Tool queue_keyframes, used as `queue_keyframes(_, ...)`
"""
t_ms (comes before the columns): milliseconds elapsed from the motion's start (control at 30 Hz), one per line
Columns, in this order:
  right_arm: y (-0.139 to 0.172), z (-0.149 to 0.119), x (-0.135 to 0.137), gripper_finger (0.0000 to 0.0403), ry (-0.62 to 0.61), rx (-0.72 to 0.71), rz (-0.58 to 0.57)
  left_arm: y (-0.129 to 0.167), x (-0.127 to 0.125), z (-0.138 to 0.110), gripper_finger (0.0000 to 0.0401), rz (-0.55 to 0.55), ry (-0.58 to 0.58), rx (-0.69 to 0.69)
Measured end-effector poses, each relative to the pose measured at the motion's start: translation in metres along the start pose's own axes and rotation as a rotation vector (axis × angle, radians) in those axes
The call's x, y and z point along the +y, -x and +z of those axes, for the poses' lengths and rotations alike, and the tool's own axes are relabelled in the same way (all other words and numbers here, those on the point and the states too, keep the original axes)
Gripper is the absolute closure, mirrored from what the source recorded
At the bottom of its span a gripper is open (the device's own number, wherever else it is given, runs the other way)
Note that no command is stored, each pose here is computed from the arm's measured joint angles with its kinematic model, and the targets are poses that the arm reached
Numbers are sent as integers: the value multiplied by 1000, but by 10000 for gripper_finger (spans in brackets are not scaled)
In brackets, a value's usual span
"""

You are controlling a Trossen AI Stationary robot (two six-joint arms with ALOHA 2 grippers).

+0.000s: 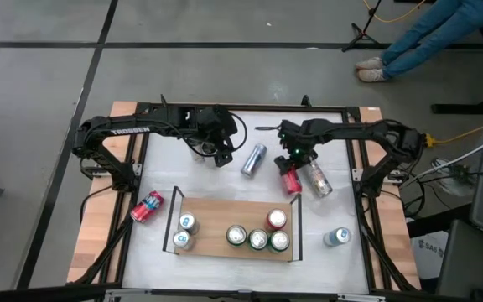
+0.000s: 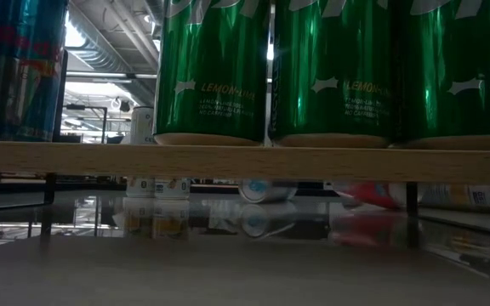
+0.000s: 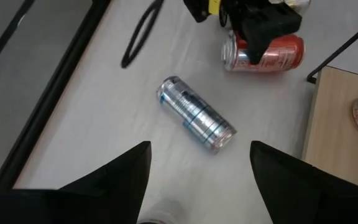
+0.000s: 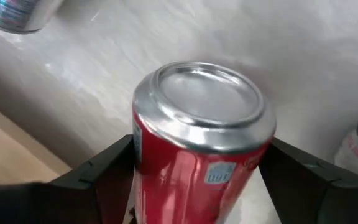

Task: Place canned beverage on shelf
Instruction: Put the right red soda can on the shelf aligned with the other red soda can

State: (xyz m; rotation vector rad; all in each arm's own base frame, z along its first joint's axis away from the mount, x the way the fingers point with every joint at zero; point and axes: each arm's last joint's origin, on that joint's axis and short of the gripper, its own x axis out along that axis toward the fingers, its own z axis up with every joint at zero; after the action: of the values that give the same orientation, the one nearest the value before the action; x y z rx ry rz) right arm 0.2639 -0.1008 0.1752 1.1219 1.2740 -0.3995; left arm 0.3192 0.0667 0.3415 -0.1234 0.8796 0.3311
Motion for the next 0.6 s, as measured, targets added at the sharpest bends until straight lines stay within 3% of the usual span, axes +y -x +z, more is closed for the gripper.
queue_keyframes(200,7,9,-10,111,-43,-23,28,0,0,0,137,0,0,-1)
queue_keyframes(600,5,13,-3,111,8,-182,-88,0,0,0,137,0,0,-1)
